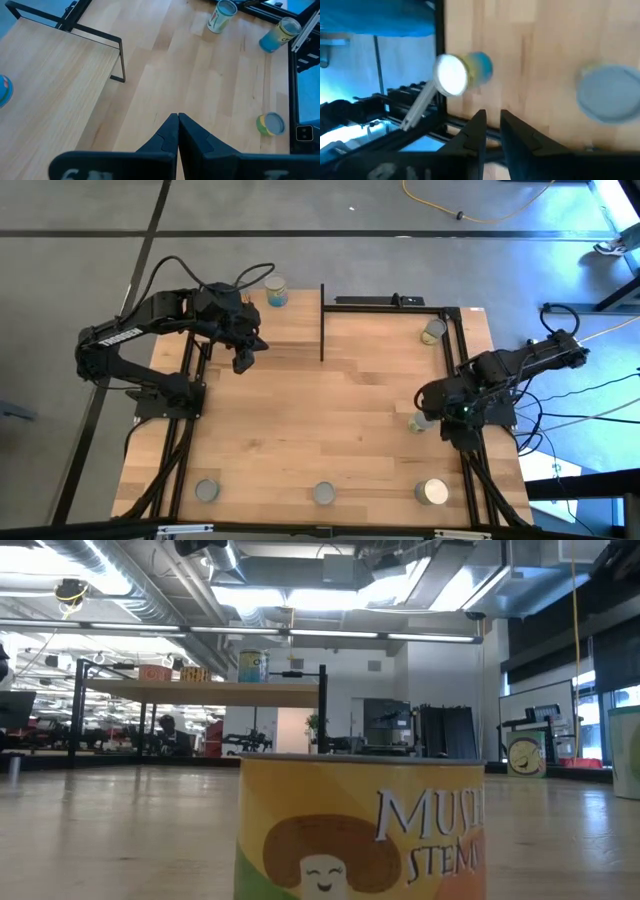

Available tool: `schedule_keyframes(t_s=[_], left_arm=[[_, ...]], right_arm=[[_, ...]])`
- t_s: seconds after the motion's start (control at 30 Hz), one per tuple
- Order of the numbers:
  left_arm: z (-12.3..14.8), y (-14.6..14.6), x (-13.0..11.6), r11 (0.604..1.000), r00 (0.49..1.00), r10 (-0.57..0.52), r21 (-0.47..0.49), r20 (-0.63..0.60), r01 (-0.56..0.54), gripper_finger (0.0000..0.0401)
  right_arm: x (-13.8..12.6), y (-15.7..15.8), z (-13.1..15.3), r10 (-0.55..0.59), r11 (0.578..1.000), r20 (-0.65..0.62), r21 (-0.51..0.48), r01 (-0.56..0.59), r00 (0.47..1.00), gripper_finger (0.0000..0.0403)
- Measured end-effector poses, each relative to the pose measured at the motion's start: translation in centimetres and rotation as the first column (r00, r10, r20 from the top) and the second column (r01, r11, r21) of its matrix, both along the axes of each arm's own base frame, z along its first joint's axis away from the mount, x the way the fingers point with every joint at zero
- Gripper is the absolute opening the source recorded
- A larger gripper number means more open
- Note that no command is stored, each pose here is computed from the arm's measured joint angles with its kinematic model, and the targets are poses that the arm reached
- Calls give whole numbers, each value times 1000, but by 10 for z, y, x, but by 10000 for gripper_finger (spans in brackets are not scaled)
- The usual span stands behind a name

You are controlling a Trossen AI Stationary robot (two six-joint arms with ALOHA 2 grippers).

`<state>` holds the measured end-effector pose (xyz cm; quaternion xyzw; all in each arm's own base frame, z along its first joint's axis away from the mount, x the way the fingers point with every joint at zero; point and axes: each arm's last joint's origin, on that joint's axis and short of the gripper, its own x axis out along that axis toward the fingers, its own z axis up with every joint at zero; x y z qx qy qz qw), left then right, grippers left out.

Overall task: Pick and place cans onto a shelf
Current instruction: Put the canned cherries on the shelf

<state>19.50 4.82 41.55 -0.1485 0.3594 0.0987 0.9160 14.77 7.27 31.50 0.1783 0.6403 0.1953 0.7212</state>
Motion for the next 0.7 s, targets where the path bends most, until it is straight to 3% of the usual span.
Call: schedule_keyframes(t_s=[0.1, 0.3, 0.57, 0.7], left_arm=[[0, 0, 0, 1000, 1000, -1, 1, -1, 1, 0], [0, 0, 0, 1000, 1000, -18, 19, -3, 18, 0], [0, 0, 0, 1000, 1000, -18, 19, -3, 18, 0], [0, 0, 0, 1000, 1000, -19, 19, -3, 19, 0]], right_arm=[[4, 11, -7, 4, 1000, 55, 9, -4, 998, 58], [1, 27, -42, -19, 1000, -20, 21, 19, 1000, 58], [1, 47, -74, 1, 986, -16, 166, 2, 1000, 58], [-2, 52, -84, 29, 983, -13, 180, -27, 999, 58]])
